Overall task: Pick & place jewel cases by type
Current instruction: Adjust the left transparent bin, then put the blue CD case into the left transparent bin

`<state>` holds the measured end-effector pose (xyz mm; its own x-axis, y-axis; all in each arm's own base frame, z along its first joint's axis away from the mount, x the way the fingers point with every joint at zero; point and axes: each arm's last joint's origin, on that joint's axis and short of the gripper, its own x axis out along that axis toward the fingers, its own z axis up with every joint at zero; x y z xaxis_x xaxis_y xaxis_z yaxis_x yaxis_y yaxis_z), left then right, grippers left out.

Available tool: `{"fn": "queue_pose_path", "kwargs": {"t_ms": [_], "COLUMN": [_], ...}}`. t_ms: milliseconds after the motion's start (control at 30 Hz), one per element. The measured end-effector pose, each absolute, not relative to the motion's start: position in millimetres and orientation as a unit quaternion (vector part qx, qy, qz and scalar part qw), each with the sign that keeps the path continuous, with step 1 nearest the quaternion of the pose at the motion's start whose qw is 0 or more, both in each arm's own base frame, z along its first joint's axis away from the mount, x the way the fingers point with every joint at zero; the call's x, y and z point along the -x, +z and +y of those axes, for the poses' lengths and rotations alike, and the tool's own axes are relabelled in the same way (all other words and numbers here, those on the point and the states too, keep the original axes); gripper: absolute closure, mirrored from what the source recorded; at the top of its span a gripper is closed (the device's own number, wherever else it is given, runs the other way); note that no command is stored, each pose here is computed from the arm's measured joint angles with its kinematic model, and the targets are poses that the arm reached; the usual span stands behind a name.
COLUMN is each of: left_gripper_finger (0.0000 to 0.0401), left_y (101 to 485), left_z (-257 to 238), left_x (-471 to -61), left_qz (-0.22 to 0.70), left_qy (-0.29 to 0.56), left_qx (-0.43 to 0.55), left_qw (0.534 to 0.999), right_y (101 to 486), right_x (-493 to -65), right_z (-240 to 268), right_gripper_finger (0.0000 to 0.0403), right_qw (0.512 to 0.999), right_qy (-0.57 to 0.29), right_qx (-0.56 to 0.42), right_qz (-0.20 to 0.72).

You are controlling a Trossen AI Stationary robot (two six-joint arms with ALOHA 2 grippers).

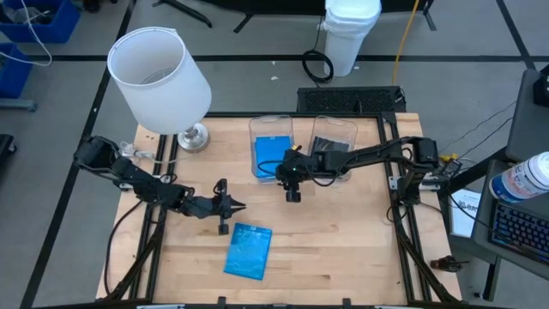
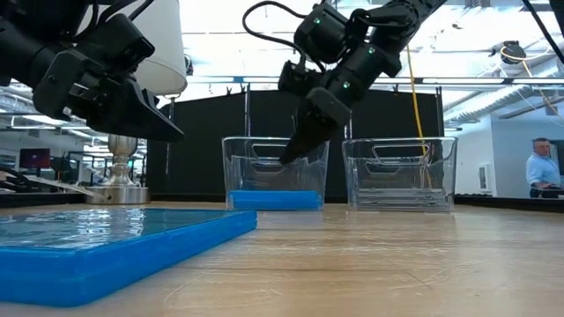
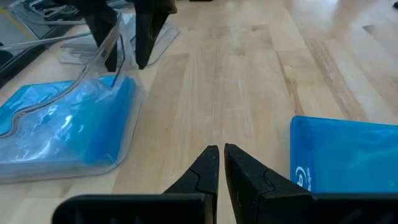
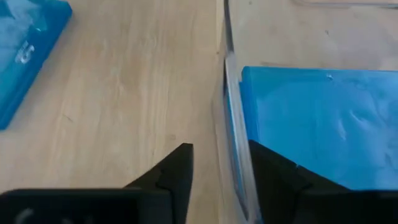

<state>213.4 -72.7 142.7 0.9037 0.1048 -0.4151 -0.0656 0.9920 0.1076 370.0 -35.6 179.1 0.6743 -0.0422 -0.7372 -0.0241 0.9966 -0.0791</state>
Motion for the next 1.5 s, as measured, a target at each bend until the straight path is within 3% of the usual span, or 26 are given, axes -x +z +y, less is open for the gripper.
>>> {"fn": "queue_pose_path", "kwargs": {"t_ms": [367,700,933,1133,1333,1500], "left_gripper_finger": [0.0366,0.0366,0.0366,0.0366,0.0366,0.0366], "left_y": [143,143,143,143,143,143], "left_z": [-70,-70,-70,-70,-72,-74], "left_x": [-214,-214,-214,-214,-214,-214], "left_qz": [0.216,0.216,0.216,0.216,0.217,0.217], "left_qy": [0.047,0.047,0.047,0.047,0.033,0.001], "left_qx": [-0.043,-0.042,-0.042,-0.041,-0.044,-0.035], "left_qw": [0.974,0.974,0.974,0.974,0.975,0.976], "right_y": [183,186,186,188,206,231], "right_x": [-374,-377,-377,-380,-379,-371], "right_z": [-36,-36,-32,-27,-22,-14], "right_gripper_finger": [0.0371,0.0399,0.0358,0.0287,0.0221,0.0191], "right_qw": [0.927,0.934,0.935,0.940,0.953,0.961], "right_qy": [-0.023,-0.030,-0.017,0.003,0.016,0.000], "right_qx": [0.005,-0.017,0.004,0.012,0.050,0.061], "right_qz": [0.374,0.357,0.354,0.340,0.300,0.271]}}
